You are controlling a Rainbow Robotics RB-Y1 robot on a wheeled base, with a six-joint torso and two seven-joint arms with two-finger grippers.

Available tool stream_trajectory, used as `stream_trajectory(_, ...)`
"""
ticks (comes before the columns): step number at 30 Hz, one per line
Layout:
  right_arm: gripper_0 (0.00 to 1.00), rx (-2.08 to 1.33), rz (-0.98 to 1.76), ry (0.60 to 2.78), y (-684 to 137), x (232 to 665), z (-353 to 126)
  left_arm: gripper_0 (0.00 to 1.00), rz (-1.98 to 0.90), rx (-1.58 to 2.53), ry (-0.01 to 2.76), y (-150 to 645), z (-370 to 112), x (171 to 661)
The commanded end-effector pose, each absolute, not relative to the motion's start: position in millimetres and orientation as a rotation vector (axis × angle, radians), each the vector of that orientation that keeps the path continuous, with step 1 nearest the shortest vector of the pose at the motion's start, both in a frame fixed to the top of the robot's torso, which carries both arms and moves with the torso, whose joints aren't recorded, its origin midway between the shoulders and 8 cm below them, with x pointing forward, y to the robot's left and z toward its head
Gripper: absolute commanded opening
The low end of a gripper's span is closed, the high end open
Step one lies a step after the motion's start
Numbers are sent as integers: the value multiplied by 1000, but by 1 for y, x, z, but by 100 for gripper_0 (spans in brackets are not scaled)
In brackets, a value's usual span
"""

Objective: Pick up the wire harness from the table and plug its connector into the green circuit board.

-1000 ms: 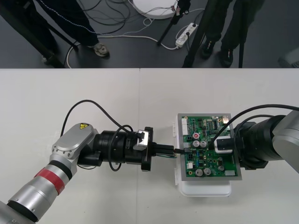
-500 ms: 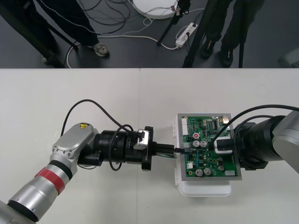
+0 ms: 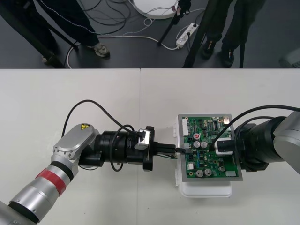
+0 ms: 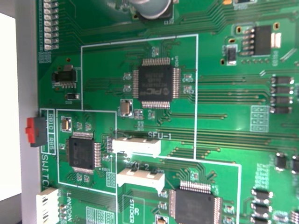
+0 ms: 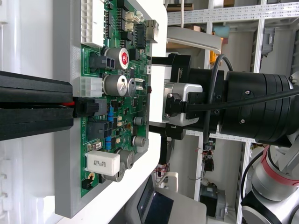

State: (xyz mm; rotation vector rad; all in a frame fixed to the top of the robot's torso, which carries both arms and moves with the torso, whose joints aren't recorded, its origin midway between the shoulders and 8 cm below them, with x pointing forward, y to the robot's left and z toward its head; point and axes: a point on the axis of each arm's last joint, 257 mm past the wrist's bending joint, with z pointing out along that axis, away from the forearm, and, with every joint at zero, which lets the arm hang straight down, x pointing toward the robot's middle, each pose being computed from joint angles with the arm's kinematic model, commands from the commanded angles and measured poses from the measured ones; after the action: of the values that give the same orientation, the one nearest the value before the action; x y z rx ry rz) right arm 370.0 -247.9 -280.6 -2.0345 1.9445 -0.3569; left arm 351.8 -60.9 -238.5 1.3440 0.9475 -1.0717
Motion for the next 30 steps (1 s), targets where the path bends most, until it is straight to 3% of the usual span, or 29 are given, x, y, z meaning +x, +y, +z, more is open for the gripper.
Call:
stream_trajectory(1, 100, -2027, -297, 1962, -237, 359, -286, 0, -1018, 1361, 815, -87, -213, 353)
stream_trajectory(30, 100, -2020, -275, 1970, -235, 357, -287, 0, -1006, 1376, 837, -101, -223, 349)
